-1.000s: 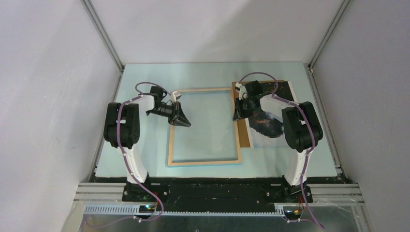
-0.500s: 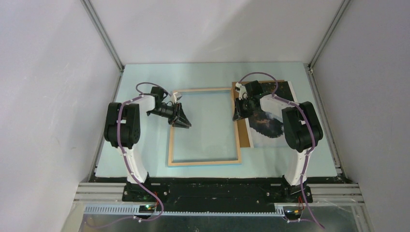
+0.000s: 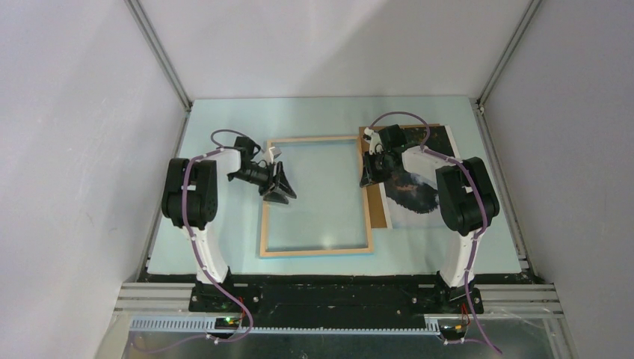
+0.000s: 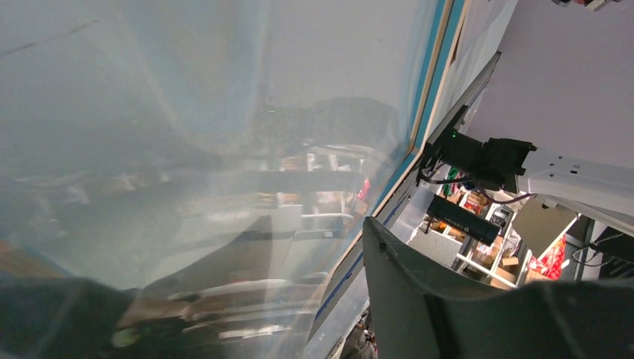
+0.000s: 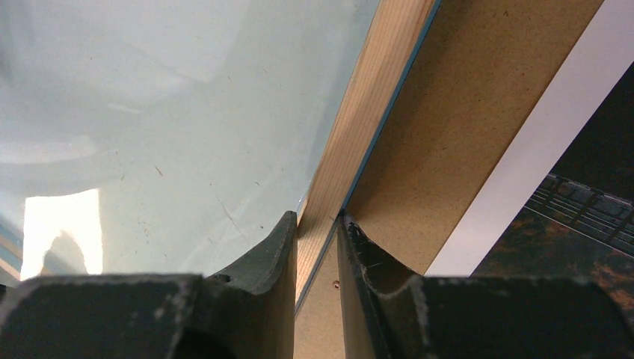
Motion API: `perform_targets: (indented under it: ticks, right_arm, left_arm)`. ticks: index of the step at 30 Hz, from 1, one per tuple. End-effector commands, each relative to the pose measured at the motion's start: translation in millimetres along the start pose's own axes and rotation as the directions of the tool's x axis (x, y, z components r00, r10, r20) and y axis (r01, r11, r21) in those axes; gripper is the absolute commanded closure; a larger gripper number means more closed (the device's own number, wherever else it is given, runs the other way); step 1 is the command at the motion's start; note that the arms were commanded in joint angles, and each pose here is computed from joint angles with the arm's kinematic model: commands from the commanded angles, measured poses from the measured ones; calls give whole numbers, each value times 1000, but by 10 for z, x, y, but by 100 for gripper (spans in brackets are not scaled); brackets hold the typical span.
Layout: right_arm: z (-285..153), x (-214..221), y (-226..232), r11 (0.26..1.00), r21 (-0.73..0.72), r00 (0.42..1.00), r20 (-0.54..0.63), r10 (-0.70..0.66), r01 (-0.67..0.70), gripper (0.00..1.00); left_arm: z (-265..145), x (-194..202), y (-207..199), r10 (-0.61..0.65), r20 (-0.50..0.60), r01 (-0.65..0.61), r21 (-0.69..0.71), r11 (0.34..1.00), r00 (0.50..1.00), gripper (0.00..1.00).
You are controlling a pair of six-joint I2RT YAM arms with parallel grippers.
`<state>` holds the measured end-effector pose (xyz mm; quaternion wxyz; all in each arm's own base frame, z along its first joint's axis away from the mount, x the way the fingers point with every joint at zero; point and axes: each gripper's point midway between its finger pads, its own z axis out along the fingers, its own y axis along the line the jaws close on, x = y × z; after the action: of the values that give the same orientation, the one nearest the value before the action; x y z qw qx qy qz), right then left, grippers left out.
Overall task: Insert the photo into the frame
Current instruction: Place the photo frame item in the photo frame.
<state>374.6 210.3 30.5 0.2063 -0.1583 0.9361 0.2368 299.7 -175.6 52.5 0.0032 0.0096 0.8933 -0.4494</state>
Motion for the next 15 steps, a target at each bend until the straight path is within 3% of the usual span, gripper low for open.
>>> perform_targets:
  ticks: [1,15]
  right_arm:
    - [-12,-84,148,998,-33,998,22,-58,59,75]
    - [-60,-122,150,998,-25,997,35,-64,65,75]
  left_arm:
    - [112,175,-3,11,-63,-12,-19,1000,998,45]
    - [103,136,137,30,-48,-36,-122,992,998,28]
